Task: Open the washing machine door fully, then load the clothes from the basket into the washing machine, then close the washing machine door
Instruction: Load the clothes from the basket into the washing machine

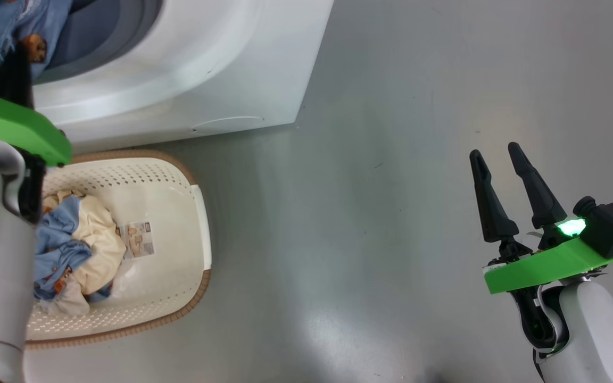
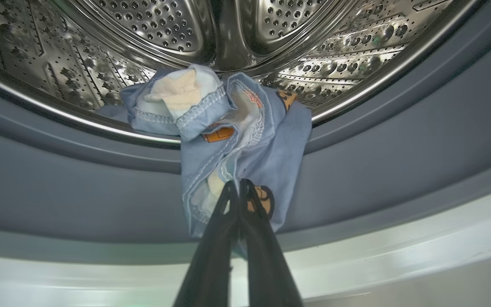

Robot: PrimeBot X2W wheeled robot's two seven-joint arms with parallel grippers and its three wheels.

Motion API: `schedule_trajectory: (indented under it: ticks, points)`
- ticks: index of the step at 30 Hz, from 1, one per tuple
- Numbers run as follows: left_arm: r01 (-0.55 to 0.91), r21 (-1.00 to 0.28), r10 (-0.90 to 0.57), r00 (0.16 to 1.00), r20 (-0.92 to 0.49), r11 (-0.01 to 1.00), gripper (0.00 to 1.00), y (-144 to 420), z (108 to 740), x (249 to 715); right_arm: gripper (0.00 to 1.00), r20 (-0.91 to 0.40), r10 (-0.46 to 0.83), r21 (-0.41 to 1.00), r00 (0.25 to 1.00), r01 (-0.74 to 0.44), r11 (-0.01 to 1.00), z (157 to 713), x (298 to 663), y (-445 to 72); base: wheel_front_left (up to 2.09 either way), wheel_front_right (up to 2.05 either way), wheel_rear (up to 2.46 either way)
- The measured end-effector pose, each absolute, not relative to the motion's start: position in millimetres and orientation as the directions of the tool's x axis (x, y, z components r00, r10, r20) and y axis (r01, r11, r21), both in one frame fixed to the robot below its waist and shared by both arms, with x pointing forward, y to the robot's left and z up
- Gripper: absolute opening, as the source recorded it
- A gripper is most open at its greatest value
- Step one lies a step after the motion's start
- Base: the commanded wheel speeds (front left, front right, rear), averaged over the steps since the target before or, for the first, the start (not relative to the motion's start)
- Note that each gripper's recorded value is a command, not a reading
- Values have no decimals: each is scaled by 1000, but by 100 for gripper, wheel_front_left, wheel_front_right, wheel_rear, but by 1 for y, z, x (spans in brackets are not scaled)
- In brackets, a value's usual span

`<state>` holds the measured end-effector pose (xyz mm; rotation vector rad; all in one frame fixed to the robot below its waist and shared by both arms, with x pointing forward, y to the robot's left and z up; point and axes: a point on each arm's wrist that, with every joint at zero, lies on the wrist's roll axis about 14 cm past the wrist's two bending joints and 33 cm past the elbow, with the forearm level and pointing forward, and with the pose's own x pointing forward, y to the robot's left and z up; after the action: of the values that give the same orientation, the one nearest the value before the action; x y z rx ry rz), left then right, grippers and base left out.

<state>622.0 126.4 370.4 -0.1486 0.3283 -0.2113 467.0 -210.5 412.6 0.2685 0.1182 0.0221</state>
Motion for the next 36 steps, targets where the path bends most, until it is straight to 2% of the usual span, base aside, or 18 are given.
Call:
schedule_trajectory:
  ticks: [13, 25, 31, 36]
  points:
    - [189, -135, -213, 956, -201, 973, 0, 131, 408, 663, 100, -121, 21, 266, 992, 12, 964, 412, 462, -214, 0, 0, 0]
    - [172, -80, -170, 985, 35, 982, 0, 131, 477, 713, 100, -113, -3, 249, 994, 31, 968, 415, 465, -223, 0, 0, 0]
    - [235, -63, -236, 972, -5, 970, 0, 106, 456, 711, 100, -127, -22, 241, 992, 53, 969, 412, 460, -229, 0, 0, 0]
    - [229, -69, -234, 969, -80, 971, 0, 106, 431, 707, 100, -126, -30, 239, 992, 60, 969, 414, 458, -231, 0, 0, 0]
